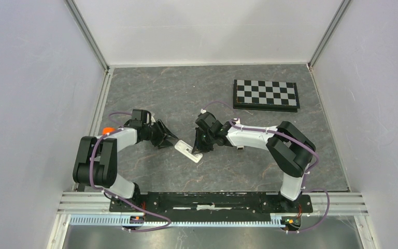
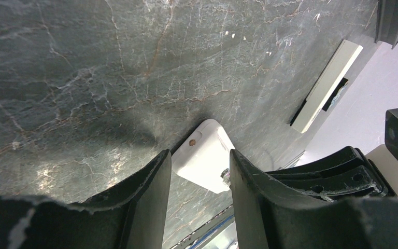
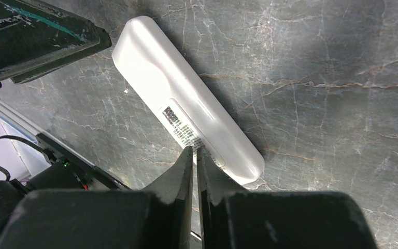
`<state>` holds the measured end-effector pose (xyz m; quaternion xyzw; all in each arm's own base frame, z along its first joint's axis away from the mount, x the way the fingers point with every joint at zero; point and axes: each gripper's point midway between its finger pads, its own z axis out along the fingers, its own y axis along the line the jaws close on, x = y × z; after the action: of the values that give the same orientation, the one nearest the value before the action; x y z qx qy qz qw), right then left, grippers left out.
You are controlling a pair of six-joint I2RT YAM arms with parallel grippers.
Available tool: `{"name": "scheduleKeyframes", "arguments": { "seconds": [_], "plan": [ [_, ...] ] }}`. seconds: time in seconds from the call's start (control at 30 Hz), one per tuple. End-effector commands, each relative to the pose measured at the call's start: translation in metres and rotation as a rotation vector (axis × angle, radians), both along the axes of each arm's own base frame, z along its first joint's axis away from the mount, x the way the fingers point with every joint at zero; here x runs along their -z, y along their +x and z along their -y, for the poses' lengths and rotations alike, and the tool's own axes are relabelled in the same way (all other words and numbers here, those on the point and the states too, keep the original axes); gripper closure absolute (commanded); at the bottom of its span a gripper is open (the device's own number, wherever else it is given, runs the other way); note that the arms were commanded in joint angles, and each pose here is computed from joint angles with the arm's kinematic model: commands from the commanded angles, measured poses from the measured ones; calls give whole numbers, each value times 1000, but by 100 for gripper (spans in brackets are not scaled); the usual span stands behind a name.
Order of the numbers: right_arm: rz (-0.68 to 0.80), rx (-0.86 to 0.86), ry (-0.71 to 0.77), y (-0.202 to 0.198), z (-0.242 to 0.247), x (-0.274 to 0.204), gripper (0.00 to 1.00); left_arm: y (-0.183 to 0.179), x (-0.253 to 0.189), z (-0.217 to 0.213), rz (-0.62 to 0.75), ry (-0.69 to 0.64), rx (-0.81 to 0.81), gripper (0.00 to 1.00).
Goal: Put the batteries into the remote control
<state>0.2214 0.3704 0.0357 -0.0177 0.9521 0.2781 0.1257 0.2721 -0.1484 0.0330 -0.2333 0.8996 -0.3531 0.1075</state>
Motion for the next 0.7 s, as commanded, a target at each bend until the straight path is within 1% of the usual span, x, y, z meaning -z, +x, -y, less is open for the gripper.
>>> {"name": "scheduleKeyframes", "arguments": {
  "seconds": [0.0,0.1,0.2,0.3,0.37,0.43,0.57,0.67],
  "plan": [
    [-34,35,-217,-10,42,49,89,8,-4,1,35,-13,7,48],
    [-22,23,-271,-9,48,56,89,7,-2,1,30,-10,5,48],
    [55,-25,-333,2,46,50,88,6,1,1,23,-8,4,48],
    [174,-100,-231,15,19,22,87,7,0,0,24,-2,0,48],
    [278,-126,-145,27,2,-9,85,9,-2,-3,35,16,-4,48],
    [372,-131,-94,40,-7,-38,81,13,-5,-5,47,35,-8,48],
    [521,-187,-4,55,-25,-90,77,18,-10,-8,57,55,-13,47],
    [586,-264,21,57,-32,-104,70,22,-15,-10,75,64,-27,46]
  ]
}}
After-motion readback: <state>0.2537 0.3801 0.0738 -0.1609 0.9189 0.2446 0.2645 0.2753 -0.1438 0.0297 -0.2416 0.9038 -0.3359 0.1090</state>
